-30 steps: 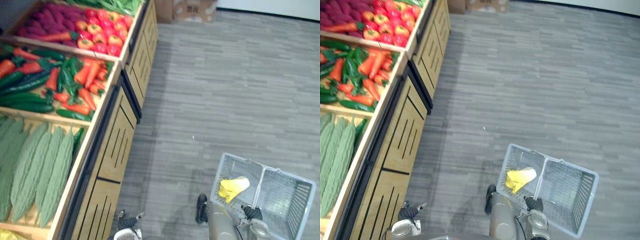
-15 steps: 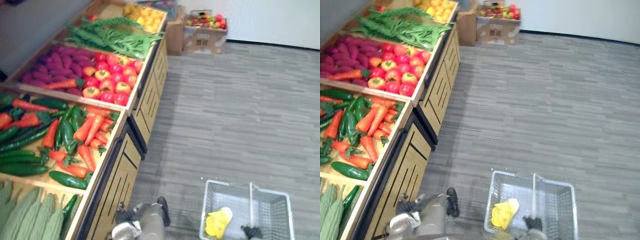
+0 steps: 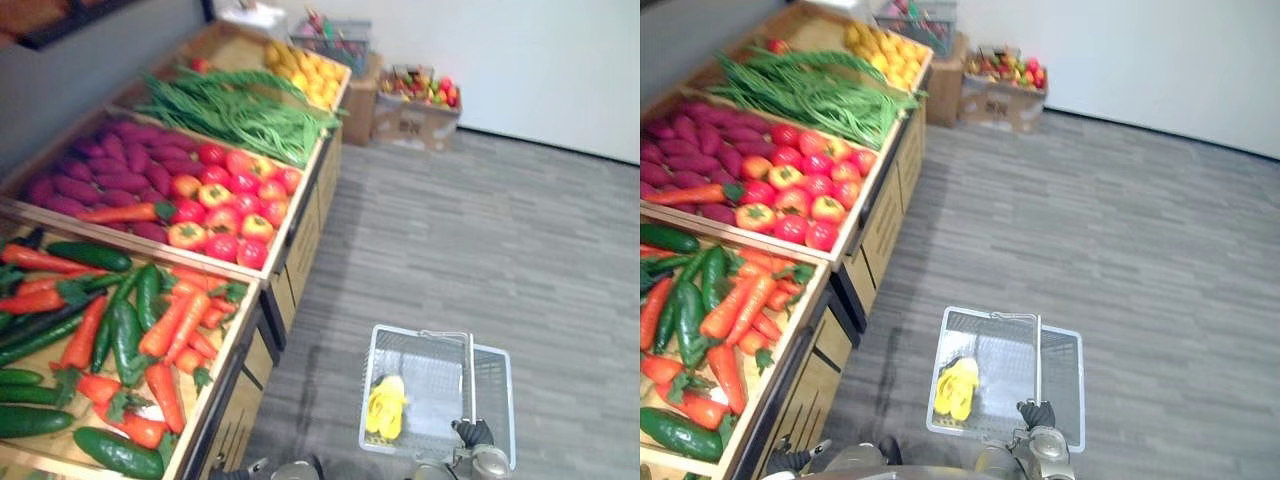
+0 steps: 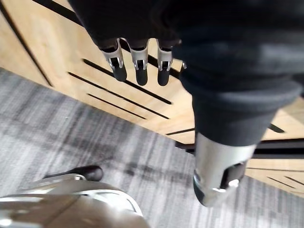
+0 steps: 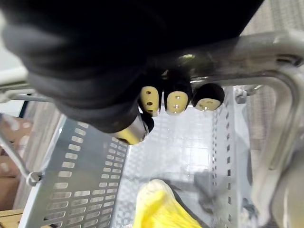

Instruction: Pick vegetable in the basket

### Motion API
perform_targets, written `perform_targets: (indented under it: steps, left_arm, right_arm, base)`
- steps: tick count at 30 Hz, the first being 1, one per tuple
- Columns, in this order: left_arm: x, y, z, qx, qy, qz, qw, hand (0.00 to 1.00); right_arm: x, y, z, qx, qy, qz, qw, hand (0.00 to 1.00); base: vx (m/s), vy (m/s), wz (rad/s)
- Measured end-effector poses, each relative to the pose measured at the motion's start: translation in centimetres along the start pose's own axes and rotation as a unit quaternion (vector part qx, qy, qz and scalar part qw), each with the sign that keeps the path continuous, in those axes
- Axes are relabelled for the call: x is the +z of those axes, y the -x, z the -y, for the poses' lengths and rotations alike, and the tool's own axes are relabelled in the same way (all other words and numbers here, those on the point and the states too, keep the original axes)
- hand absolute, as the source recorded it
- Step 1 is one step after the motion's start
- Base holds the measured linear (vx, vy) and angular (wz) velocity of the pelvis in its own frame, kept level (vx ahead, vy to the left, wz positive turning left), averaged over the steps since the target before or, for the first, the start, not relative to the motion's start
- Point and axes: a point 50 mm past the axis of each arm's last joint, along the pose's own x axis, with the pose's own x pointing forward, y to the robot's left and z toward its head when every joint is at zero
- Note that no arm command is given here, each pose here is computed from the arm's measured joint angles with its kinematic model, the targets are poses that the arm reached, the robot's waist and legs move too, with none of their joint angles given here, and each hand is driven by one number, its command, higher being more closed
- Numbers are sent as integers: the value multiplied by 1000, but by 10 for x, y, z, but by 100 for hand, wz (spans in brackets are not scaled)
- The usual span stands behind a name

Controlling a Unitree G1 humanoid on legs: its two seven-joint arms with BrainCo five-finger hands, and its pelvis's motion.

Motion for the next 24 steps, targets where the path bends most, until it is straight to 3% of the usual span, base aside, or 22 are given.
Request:
perform_targets:
  steps: [6,9,16,24]
  left_arm:
    - [3,-1,4,4,27,-2,1000,0]
    - [-7,1,-10,27,41,-16,999,0]
    - [-6,4,9,11,71,-21,997,0]
    - [-4,0,6,11,84,-25,996,0]
  right_arm:
    - [-7,0,6,-15,-25,-17,999,100]
    - [-19,5,3,-17,-40,-37,998,100]
    - [-24,4,38,-59,-29,-52,996,100]
    - [-39,7,49,-88,-69,-87,990,100]
  base:
    - [281,-242,106]
    - [298,-470,115]
    - [196,-393,138]
    - [45,-121,124]
